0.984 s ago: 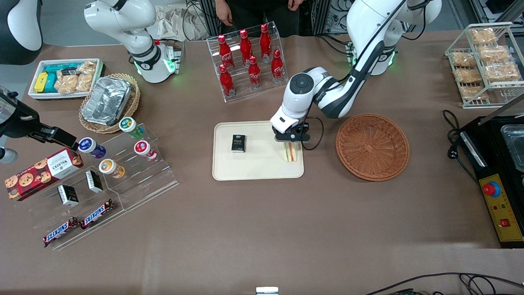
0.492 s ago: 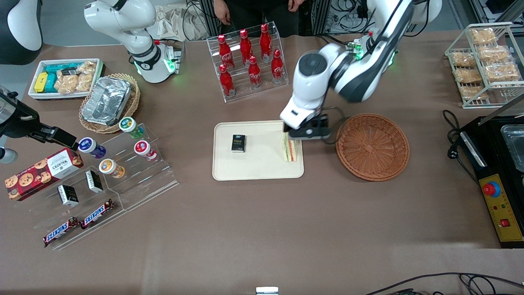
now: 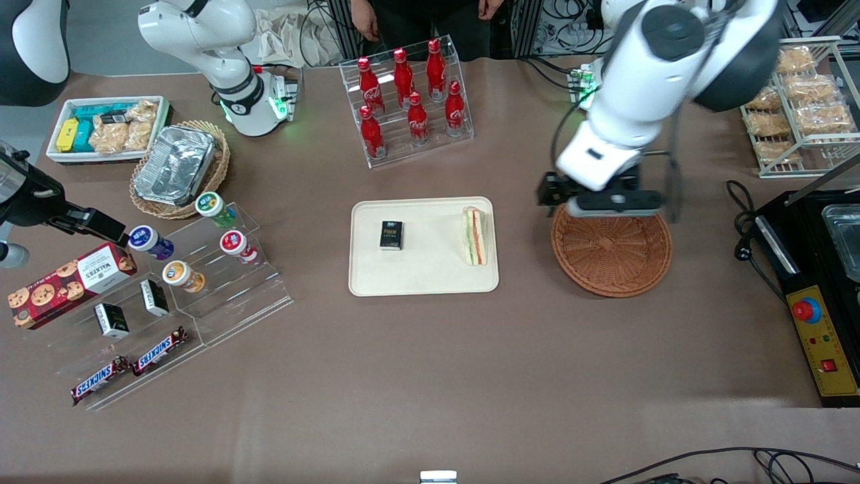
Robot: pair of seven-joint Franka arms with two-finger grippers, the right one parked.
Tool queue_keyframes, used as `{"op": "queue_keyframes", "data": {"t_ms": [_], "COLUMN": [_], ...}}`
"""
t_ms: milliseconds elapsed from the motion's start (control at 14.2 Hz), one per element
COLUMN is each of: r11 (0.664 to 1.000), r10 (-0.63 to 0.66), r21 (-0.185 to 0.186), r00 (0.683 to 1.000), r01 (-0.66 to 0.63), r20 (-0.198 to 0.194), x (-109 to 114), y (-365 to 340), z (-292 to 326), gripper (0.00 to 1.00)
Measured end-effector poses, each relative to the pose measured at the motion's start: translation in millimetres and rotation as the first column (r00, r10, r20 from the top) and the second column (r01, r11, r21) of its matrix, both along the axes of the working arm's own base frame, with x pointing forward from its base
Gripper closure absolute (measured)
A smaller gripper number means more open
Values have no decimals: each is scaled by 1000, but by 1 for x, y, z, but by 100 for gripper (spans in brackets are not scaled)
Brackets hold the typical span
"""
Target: Place sandwich from basket to tray
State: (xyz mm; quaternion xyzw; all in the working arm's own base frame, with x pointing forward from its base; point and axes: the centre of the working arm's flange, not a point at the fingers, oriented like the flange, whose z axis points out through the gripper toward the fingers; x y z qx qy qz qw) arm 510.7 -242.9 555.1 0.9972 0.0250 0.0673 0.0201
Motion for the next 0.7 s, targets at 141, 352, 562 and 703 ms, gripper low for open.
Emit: {"op": "queue_keyframes", "data": {"t_ms": [141, 352, 562, 703], "r11": [999, 993, 990, 986], "r10": [-6, -86, -114, -141], "r21": [36, 82, 85, 87], "r00": [1000, 995, 993, 990], "r01": [6, 90, 115, 140], "r20": [-13, -48, -17, 6], "x": [-4, -13, -16, -17], "y": [28, 79, 129, 139], "z": [15, 40, 67, 79], "gripper": [0, 0, 0, 0]}}
